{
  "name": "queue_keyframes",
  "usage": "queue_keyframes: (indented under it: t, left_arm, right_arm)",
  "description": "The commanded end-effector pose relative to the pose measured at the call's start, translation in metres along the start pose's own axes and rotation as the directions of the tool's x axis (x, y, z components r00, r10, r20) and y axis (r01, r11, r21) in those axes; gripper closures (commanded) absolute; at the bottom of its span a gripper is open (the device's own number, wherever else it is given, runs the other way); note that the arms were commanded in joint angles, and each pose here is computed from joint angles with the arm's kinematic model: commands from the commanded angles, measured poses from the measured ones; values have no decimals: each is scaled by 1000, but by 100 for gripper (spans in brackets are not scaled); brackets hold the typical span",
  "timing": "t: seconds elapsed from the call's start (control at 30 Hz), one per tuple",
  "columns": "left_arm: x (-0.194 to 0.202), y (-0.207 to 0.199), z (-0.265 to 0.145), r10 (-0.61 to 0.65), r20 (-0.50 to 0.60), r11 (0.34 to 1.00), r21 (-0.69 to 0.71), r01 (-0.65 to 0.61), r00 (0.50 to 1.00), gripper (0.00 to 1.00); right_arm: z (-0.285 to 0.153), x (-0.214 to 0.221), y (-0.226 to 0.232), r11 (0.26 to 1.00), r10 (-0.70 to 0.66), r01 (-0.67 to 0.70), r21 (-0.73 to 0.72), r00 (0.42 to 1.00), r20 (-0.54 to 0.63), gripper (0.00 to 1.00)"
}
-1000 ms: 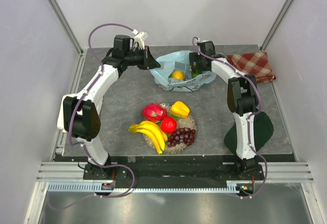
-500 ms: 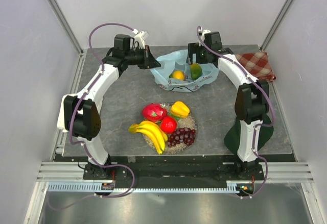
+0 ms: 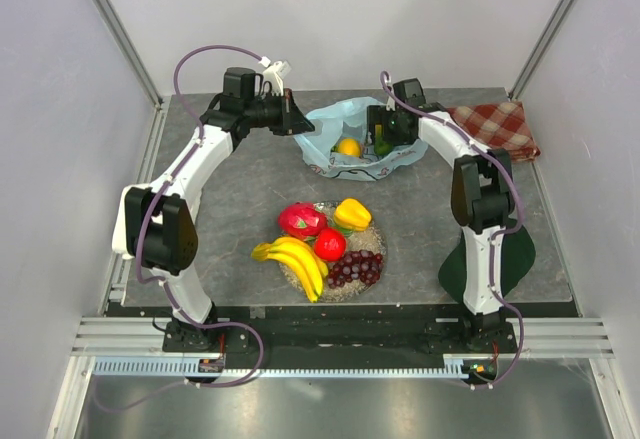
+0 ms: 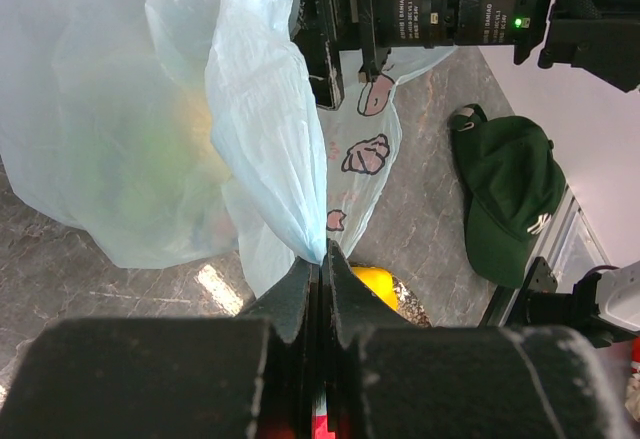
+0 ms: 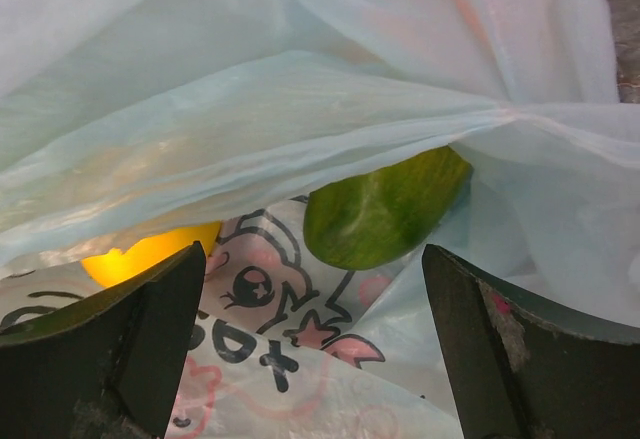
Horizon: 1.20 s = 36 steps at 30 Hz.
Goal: Take the fake fruits out of the plastic bag
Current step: Take out the fake fruit from the plastic bag.
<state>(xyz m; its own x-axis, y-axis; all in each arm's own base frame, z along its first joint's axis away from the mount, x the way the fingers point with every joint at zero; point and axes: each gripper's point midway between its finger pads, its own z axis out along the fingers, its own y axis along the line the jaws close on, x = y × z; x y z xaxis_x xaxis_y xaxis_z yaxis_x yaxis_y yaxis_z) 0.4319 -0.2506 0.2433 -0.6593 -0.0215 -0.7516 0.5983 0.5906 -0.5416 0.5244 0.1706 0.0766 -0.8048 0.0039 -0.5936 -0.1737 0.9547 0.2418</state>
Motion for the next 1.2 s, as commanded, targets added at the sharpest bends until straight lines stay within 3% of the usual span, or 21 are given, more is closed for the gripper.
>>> queue_keyframes:
  t: [0.0, 0.2, 0.3, 0.5, 0.53, 0.63, 0.77, 0.83, 1.03, 1.17]
  left_arm:
    - [-14, -13, -6, 35, 39, 999, 14, -35, 999, 98]
    - [-12, -14, -8, 36, 33, 999, 9, -37, 999, 98]
    - [-9, -13, -10, 39, 30, 999, 0, -39, 999, 98]
    - [-6, -14, -13, 41, 29, 999, -2, -41, 999, 98]
    - [-7, -14, -13, 41, 29, 999, -3, -41, 999, 98]
    - [-10, -14, -12, 38, 35, 999, -3, -38, 999, 98]
    - [-17, -12, -8, 32, 52, 999, -8, -31, 998, 98]
    - [-24, -13, -7, 34, 63, 999, -6, -33, 997, 98]
    - [-38, -9, -4, 82, 89, 996, -33, -79, 993, 98]
    - [-48, -5, -3, 104, 103, 994, -51, -99, 989, 98]
  right_arm:
    - [8, -12, -8, 999, 8, -10, 44, 1000, 27, 2]
    - [36, -20, -16, 998, -9, 6, 67, 999, 46, 2]
    - [44, -31, -23, 995, -18, 9, 98, 996, 85, 7]
    - [23, -58, -11, 998, -40, 33, 45, 988, 149, 52]
    - [5, -68, -3, 999, -46, 44, 16, 983, 176, 63]
    - [-35, -72, 19, 993, -69, 85, -78, 980, 185, 82]
    - [-76, -46, 52, 952, -142, 167, -258, 984, 112, 85]
    - [-100, -42, 66, 916, -197, 229, -328, 972, 129, 86]
    - [-136, 14, 89, 809, -285, 263, -526, 958, 41, 86]
    - [-159, 40, 93, 732, -392, 370, -572, 915, 90, 85]
